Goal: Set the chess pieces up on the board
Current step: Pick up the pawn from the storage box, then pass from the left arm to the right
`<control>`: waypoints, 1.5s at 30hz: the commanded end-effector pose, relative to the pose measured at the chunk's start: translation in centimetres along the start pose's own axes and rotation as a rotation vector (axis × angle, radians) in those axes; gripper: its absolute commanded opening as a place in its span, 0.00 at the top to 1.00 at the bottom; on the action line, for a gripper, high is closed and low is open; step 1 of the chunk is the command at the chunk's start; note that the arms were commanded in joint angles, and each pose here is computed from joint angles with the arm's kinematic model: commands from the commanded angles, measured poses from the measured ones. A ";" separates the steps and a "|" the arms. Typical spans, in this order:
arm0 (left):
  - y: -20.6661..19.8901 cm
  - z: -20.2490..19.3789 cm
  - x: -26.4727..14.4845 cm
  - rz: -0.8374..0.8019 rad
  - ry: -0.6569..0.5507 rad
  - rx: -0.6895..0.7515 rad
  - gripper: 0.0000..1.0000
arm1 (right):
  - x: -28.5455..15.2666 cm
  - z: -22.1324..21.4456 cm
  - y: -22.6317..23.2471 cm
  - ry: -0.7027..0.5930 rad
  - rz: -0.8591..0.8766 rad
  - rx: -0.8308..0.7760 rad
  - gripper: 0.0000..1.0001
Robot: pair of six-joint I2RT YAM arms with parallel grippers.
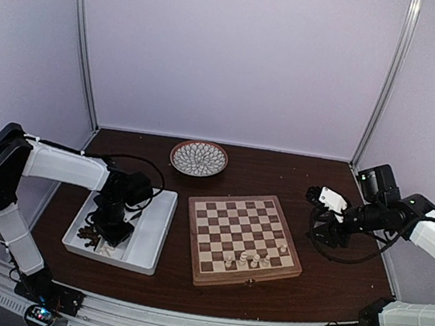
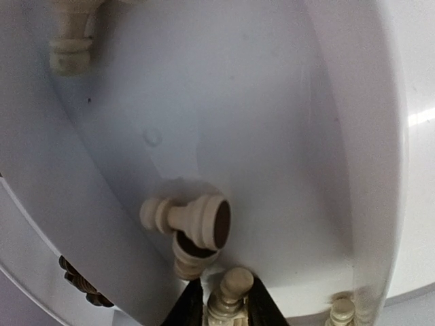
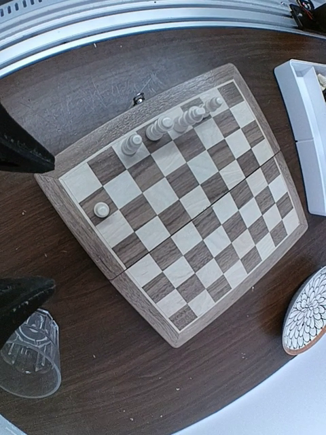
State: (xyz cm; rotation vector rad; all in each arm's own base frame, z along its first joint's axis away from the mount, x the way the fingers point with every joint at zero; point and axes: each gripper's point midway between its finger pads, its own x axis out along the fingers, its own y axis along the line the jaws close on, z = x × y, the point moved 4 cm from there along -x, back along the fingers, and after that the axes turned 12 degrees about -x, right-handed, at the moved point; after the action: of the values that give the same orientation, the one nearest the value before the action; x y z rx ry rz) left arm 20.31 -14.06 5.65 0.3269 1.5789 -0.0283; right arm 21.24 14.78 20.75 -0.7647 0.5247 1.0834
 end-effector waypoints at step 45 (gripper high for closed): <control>-15.3 -1.7 -27.0 -1.379 -0.279 0.629 0.90 | -0.3 20.1 6.5 -0.311 0.545 -0.454 0.45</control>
State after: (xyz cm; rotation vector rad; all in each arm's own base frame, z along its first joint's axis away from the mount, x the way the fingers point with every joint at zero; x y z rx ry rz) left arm 17.25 -31.54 26.07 -0.2949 1.2489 -1.3241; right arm 17.43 30.27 31.02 -0.8485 0.2553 1.7203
